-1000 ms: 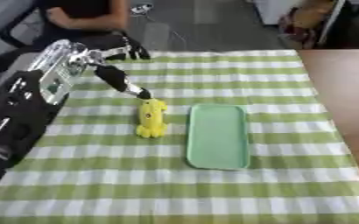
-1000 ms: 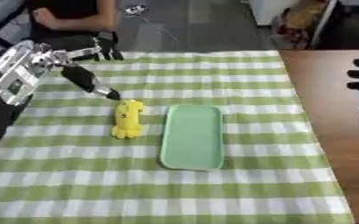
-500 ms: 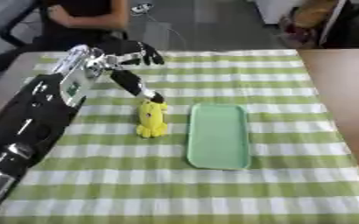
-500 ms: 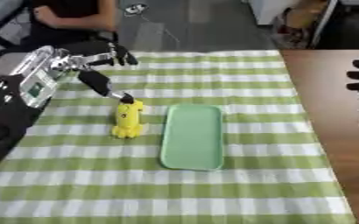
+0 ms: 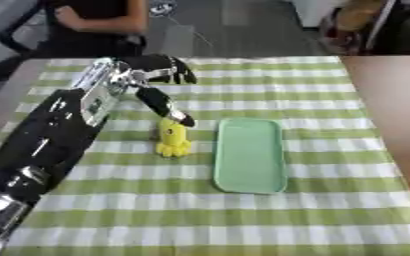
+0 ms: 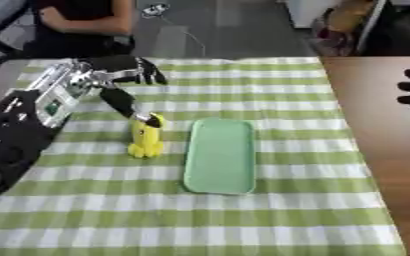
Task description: Pick up objects on the table and place them in the box.
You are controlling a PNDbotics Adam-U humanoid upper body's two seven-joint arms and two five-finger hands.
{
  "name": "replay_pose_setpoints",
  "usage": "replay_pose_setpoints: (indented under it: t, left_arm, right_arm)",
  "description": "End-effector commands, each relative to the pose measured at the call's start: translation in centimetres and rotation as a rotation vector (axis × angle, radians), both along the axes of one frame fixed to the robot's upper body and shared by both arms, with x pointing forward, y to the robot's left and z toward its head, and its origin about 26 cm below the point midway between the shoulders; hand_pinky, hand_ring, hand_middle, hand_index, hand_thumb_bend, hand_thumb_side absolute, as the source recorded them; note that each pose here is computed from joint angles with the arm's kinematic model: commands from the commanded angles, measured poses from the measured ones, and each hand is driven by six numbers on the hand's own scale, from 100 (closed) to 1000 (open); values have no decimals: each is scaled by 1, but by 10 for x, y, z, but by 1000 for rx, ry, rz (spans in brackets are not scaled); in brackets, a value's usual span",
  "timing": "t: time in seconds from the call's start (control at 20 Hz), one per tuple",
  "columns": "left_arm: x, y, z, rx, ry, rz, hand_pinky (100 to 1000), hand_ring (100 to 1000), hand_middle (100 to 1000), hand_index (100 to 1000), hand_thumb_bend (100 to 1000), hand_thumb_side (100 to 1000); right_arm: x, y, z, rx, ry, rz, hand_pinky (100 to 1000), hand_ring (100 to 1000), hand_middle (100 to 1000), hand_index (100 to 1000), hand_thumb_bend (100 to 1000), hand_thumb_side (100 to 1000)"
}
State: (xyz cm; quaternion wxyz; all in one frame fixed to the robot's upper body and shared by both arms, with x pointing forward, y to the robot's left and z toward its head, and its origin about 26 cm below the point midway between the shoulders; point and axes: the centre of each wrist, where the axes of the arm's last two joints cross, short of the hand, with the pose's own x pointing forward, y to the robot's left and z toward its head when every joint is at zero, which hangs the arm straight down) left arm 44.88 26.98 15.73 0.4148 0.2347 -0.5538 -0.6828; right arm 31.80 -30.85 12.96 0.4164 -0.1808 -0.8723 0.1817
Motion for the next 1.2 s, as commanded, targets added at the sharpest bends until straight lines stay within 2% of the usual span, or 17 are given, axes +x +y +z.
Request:
replay_pose_setpoints:
  t: [0.05, 0.35, 0.4, 0.45, 0.9, 1.2]
  left_arm:
    - [1, 3, 6, 19, -4, 3, 694, 711, 781, 863, 771, 605]
    - [1, 10, -7, 40, 35, 22, 695, 709, 778, 859, 773, 609]
    - [0, 11, -9, 43, 42, 25, 695, 708, 777, 859, 797, 565]
    - [0, 12, -11, 47, 48, 27, 695, 708, 777, 857, 773, 609]
    - [-2, 21, -27, 71, 97, 44, 692, 698, 770, 850, 777, 612]
    - [-2, 19, -30, 68, 100, 38, 693, 700, 772, 851, 775, 616]
  right_arm:
    - [0, -1, 7, -6, -24, 4, 691, 754, 779, 891, 100, 799]
    - [0, -1, 7, -5, -24, 3, 691, 754, 779, 891, 100, 798]
    - [0, -1, 7, -5, -24, 3, 691, 754, 779, 891, 100, 798]
    - [0, -1, 7, -4, -24, 3, 691, 754, 779, 891, 100, 798]
    - [0, -1, 8, -4, -25, 4, 691, 754, 779, 891, 100, 798]
    - [0, -1, 8, -4, -26, 6, 691, 754, 779, 891, 100, 798]
